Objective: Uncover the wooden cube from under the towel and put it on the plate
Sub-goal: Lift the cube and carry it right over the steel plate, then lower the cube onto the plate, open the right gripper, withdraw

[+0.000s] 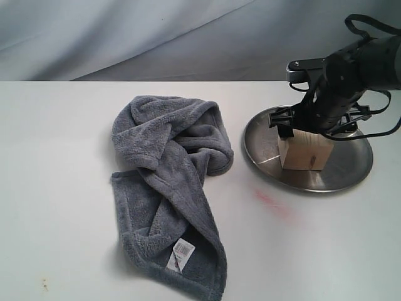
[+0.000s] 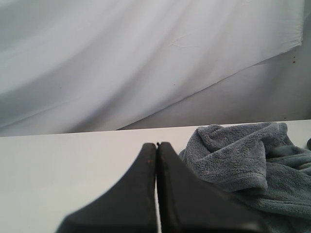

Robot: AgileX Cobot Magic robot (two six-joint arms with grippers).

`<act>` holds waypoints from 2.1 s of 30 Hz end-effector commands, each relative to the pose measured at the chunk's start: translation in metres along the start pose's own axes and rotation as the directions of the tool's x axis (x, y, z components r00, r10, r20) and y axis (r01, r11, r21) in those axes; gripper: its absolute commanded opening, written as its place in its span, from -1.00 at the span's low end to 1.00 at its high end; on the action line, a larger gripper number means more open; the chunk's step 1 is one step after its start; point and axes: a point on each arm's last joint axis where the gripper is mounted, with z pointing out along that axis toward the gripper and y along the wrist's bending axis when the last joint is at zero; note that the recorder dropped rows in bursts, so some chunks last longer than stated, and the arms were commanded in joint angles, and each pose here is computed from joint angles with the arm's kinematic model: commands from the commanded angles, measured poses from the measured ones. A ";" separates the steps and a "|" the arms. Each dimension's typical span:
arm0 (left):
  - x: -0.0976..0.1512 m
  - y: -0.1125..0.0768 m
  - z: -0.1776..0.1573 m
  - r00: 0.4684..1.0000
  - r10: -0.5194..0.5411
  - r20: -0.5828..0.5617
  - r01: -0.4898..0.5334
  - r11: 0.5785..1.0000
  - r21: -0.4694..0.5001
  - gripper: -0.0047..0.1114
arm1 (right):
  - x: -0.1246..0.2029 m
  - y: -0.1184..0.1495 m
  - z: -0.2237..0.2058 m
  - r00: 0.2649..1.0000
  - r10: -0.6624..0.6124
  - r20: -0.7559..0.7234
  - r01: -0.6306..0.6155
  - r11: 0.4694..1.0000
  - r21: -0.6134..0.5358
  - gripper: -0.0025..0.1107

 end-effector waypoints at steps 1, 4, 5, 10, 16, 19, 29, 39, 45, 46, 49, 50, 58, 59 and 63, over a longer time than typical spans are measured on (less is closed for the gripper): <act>0.000 0.000 0.000 1.000 -0.005 0.013 0.005 1.000 -0.003 -0.92 | -0.005 -0.002 -0.005 0.999 0.014 0.040 -0.014 1.000 -0.012 -0.04; 0.000 0.000 0.000 1.000 -0.005 0.013 0.005 1.000 -0.003 -0.92 | -0.005 -0.002 -0.005 0.999 0.014 0.040 -0.014 1.000 -0.012 0.16; 0.000 0.000 0.000 1.000 -0.005 0.013 0.005 1.000 -0.003 -0.92 | -0.005 -0.002 -0.005 0.999 0.014 0.040 -0.014 1.000 -0.012 0.20; 0.000 0.000 0.000 1.000 -0.005 0.013 0.005 1.000 -0.003 -0.92 | -0.006 -0.002 -0.005 0.999 0.012 0.044 -0.012 1.000 -0.013 0.24; 0.000 0.000 0.000 1.000 -0.005 0.013 0.005 1.000 -0.003 -0.92 | -0.007 -0.002 -0.005 0.998 0.013 0.059 -0.011 1.000 -0.020 0.27; 0.000 0.000 0.000 1.000 -0.005 0.013 0.005 1.000 -0.003 -0.92 | -0.008 -0.001 -0.006 0.998 0.013 0.064 -0.012 1.000 -0.022 0.44; 0.000 0.000 0.000 1.000 -0.005 0.013 0.005 1.000 -0.003 -0.92 | -0.009 -0.002 -0.007 0.997 0.004 0.078 -0.003 1.000 -0.021 0.60; 0.000 0.000 0.000 1.000 -0.005 0.013 0.005 1.000 -0.003 -0.92 | -0.033 -0.007 -0.072 0.948 -0.041 0.314 0.058 0.997 -0.046 0.60; 0.000 0.000 0.000 1.000 -0.005 0.013 0.005 1.000 -0.003 -0.92 | -0.038 -0.015 -0.122 0.890 -0.156 0.428 0.172 0.985 0.001 0.56; 0.000 0.000 0.000 1.000 -0.005 0.013 0.005 1.000 -0.003 -0.92 | -0.038 -0.016 -0.130 0.879 -0.175 0.444 0.189 0.982 0.012 0.53; 0.000 0.000 0.000 1.000 -0.005 0.013 0.005 1.000 -0.003 -0.92 | -0.037 -0.020 -0.151 0.861 -0.191 0.471 0.207 0.978 0.019 0.33; 0.000 0.000 0.000 1.000 -0.005 0.013 0.005 1.000 -0.003 -0.92 | -0.036 -0.024 -0.157 0.860 -0.183 0.476 0.201 0.979 0.014 0.22; 0.000 0.000 0.000 1.000 -0.005 0.013 0.005 1.000 -0.003 -0.92 | 0.009 -0.061 -0.175 0.792 -0.082 0.605 0.122 0.992 -0.026 -0.55; 0.000 0.000 0.000 1.000 -0.005 0.013 0.005 1.000 -0.003 -0.92 | 0.016 -0.066 -0.179 0.774 -0.066 0.630 0.106 0.994 -0.026 -0.60; 0.000 0.000 0.000 1.000 -0.005 0.013 0.005 1.000 -0.003 -0.92 | 0.046 -0.088 -0.189 0.695 -0.001 0.719 0.017 1.000 -0.014 -0.78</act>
